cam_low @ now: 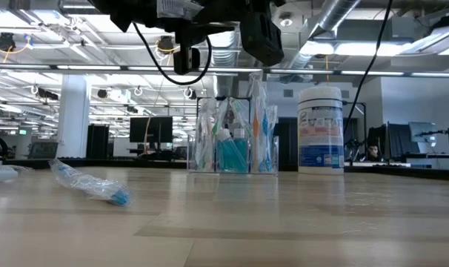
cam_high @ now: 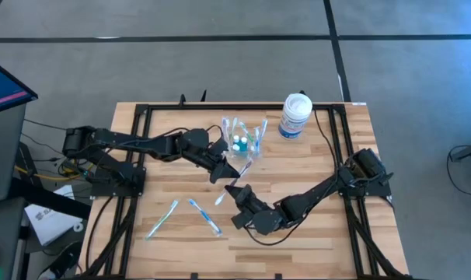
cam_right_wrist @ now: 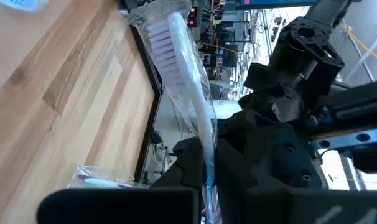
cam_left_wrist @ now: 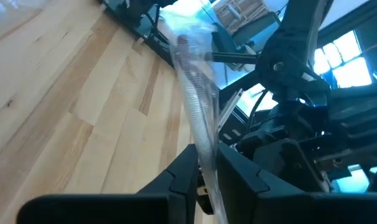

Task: Pick & Place toothbrushing station
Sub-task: Put the purple toothbrush into the transparent organizer

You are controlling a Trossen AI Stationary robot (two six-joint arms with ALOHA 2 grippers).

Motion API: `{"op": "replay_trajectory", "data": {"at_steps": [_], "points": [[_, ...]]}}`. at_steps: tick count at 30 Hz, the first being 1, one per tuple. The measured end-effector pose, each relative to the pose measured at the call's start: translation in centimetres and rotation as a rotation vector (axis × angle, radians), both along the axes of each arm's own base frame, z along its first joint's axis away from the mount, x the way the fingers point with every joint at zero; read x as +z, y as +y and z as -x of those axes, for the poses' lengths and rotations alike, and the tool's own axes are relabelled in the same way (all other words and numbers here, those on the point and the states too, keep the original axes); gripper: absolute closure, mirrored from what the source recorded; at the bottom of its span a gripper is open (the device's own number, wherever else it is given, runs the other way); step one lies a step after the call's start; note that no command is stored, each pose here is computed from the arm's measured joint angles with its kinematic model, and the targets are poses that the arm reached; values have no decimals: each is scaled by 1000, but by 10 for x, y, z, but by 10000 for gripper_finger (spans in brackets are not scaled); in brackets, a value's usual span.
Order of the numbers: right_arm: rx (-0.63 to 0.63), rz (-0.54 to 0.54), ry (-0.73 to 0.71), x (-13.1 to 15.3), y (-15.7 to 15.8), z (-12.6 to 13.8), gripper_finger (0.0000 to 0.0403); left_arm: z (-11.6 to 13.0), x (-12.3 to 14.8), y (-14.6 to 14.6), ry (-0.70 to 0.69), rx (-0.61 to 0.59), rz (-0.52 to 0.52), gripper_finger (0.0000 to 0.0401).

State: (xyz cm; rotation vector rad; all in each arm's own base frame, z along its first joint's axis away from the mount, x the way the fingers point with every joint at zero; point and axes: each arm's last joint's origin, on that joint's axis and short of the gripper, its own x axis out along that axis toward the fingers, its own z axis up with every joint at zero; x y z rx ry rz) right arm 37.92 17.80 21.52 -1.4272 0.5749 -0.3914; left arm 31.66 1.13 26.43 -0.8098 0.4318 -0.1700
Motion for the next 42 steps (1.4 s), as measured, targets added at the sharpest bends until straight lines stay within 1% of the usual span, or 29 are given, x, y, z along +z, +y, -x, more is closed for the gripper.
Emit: {"op": "replay_trajectory", "data": {"at_steps": [5, 8, 14, 17, 21, 25, 30, 34, 42], "points": [[7, -12, -15, -1, 5, 2, 392, 0, 6, 0, -44, -24, -6, 346], [2, -21, -41, 4, 8, 5, 392, 1, 6, -1, -42, -34, -13, 342], [-12, -35, -79, 7, 13, 7, 392, 5, 13, -1, -93, -51, -72, 339], [-19, -75, -106, 8, 13, 8, 392, 10, 18, -3, -110, -64, -101, 339], [-29, -166, -185, 22, 10, 12, 392, 15, 27, -5, -158, -84, -147, 339], [-43, -241, -209, 30, 6, 18, 392, 21, 33, -10, -200, -109, -199, 339], [-33, -429, -231, 41, -1, 31, 392, 29, 38, -14, -245, -130, -255, 339], [-37, -541, -270, 45, -7, 43, 392, 40, 36, -13, -254, -111, -289, 339], [-31, -727, -356, 51, -22, 61, 392, 59, 20, -11, -236, -34, -384, 339]]}}
